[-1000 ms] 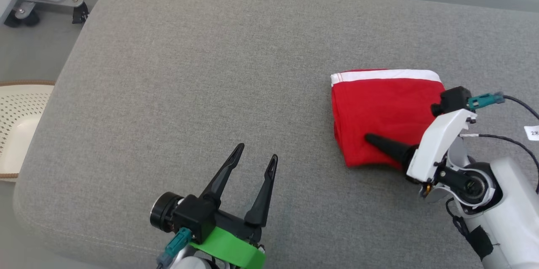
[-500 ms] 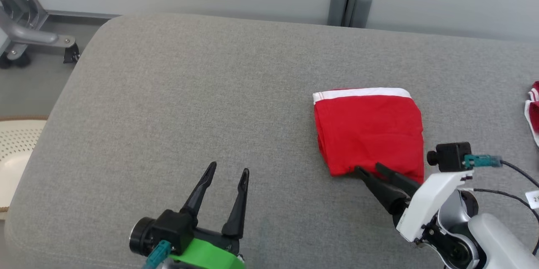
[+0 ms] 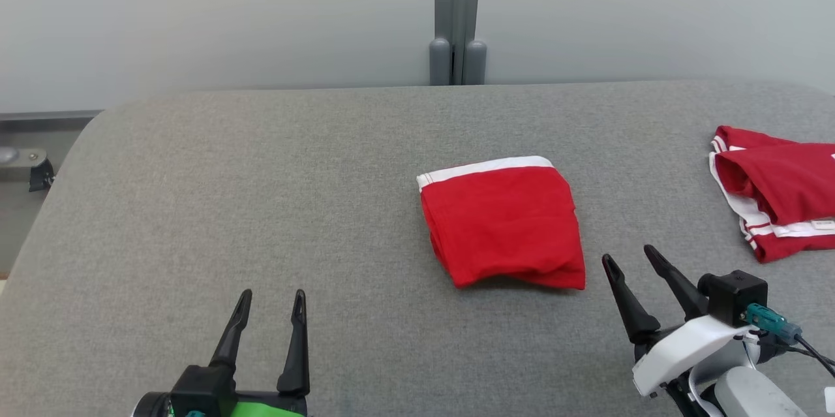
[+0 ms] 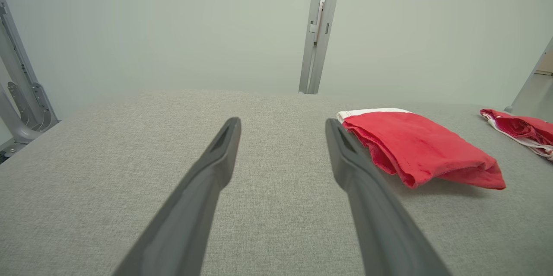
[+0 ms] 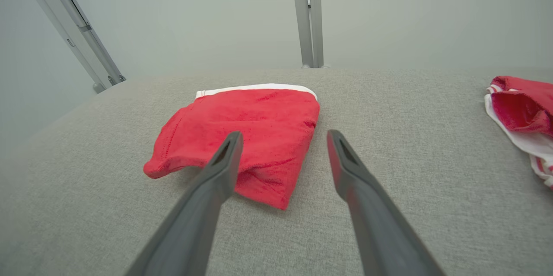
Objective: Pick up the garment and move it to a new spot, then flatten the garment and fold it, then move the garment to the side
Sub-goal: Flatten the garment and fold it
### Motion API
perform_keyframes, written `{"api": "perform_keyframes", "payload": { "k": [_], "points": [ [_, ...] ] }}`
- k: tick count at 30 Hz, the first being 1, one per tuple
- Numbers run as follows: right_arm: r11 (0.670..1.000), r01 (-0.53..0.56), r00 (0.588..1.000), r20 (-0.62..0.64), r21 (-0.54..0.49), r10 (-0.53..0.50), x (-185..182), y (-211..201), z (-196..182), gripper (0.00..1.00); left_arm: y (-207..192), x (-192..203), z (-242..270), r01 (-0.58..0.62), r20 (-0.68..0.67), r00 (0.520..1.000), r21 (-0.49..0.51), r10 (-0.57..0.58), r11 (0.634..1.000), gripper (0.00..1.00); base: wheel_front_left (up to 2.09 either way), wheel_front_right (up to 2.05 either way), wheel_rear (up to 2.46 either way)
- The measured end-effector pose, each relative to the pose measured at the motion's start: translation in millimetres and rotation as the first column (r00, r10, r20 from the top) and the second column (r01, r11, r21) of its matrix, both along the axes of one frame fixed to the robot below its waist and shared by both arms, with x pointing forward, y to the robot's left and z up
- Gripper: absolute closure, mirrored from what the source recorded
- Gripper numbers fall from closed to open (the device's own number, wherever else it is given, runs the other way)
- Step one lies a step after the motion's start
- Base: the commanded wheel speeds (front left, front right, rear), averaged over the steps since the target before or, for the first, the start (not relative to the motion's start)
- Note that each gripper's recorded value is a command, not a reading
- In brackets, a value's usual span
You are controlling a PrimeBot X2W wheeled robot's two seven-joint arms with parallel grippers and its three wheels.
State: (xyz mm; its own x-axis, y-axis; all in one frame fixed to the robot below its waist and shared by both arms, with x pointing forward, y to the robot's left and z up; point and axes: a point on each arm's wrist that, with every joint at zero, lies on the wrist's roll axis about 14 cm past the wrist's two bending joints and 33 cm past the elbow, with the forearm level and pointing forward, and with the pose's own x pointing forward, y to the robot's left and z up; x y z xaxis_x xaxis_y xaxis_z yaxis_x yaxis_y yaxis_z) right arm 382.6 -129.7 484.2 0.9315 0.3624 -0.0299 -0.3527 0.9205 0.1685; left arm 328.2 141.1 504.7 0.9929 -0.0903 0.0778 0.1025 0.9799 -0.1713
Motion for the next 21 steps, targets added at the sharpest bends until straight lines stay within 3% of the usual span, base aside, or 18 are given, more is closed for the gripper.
{"api": "perform_keyframes", "payload": {
  "k": [4, 9, 21],
  "points": [
    [0.998, 0.055, 0.986, 0.157, -0.001, -0.054, -1.8, -6.6, 42.9, 0.00, -0.2, -2.6, 8.5, -0.001, 0.030, 1.000, 0.008, 0.001, 1.000, 0.00, 0.00, 0.00, 0.00],
    [0.993, 0.120, 0.967, 0.227, -0.012, -0.114, -20.4, -14.7, 56.9, 0.00, 2.3, -8.0, 15.5, -0.009, 0.056, 0.998, 0.017, 0.008, 1.000, 0.00, 0.00, 0.00, 0.00],
    [0.989, 0.145, 0.973, 0.185, -0.035, -0.136, -47.0, -10.4, 36.2, 0.00, 15.2, -22.9, 11.3, -0.045, 0.053, 0.998, 0.063, 0.042, 0.997, 0.00, 0.00, 0.00, 0.00]
  ]
}}
